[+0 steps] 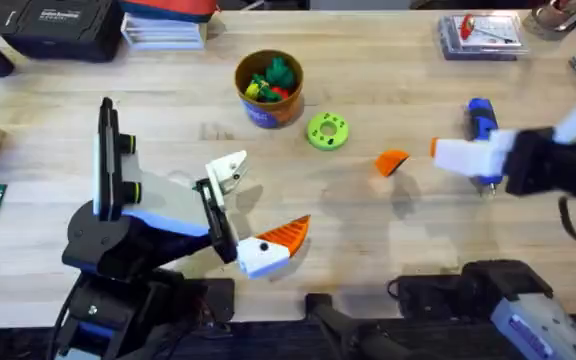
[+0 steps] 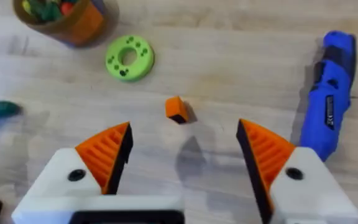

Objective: Pick up the gripper from the table and insert it into the empty holder that is missing its gripper. Then pick up a screw, insert it into the mounting hole, and use the screwdriver to tighten it. Finally, clean up the table by picking up the vegetable and placing it into the bucket.

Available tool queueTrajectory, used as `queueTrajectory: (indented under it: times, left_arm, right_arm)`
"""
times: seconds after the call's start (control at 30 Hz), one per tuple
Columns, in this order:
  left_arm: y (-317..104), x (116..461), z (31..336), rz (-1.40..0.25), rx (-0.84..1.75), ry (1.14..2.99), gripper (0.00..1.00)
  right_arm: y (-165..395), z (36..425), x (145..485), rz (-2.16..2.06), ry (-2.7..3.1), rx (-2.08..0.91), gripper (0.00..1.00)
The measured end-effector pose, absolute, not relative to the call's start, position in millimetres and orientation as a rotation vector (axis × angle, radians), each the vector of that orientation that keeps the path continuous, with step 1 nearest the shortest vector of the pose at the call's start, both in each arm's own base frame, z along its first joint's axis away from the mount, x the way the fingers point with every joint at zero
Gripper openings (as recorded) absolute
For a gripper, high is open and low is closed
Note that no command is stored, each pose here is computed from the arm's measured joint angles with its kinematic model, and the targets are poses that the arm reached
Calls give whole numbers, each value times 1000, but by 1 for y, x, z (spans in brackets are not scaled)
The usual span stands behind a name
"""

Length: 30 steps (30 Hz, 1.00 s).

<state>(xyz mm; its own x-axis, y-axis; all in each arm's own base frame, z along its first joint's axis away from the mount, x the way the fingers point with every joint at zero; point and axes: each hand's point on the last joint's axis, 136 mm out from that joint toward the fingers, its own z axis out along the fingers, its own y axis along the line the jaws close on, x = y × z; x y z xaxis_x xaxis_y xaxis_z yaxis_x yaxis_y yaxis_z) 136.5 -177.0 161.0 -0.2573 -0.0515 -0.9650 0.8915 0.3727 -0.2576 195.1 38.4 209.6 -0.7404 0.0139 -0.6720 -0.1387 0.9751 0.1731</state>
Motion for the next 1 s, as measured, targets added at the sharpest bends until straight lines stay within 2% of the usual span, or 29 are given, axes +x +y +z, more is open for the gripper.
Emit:
queueTrajectory:
  times: [0.23, 0.4, 0.43, 0.7, 0.77, 0.9, 1.0]
  left_arm:
    - [-177, 136, 161, -1095, 781, 1554, 985]
    - [-177, 136, 161, -1094, 781, 1554, 985]
    - [-177, 136, 161, -1094, 781, 1554, 985]
    - [-177, 136, 161, -1094, 781, 1555, 985]
    - [-177, 136, 161, -1094, 781, 1554, 985]
    - [-177, 136, 161, -1094, 781, 1554, 985]
    - [-177, 136, 161, -1094, 781, 1554, 986]
  right_arm:
    - [55, 193, 218, 257, 2640, -333, 994]
    - [61, 158, 230, 173, 2815, -494, 994]
    - [63, 137, 237, 146, 2890, -545, 994]
    - [75, 102, 245, 115, 2967, -718, 992]
    - [77, 97, 245, 116, 2982, -738, 955]
    - [76, 91, 245, 115, 3005, -747, 733]
    - [76, 90, 245, 111, 3006, -747, 705]
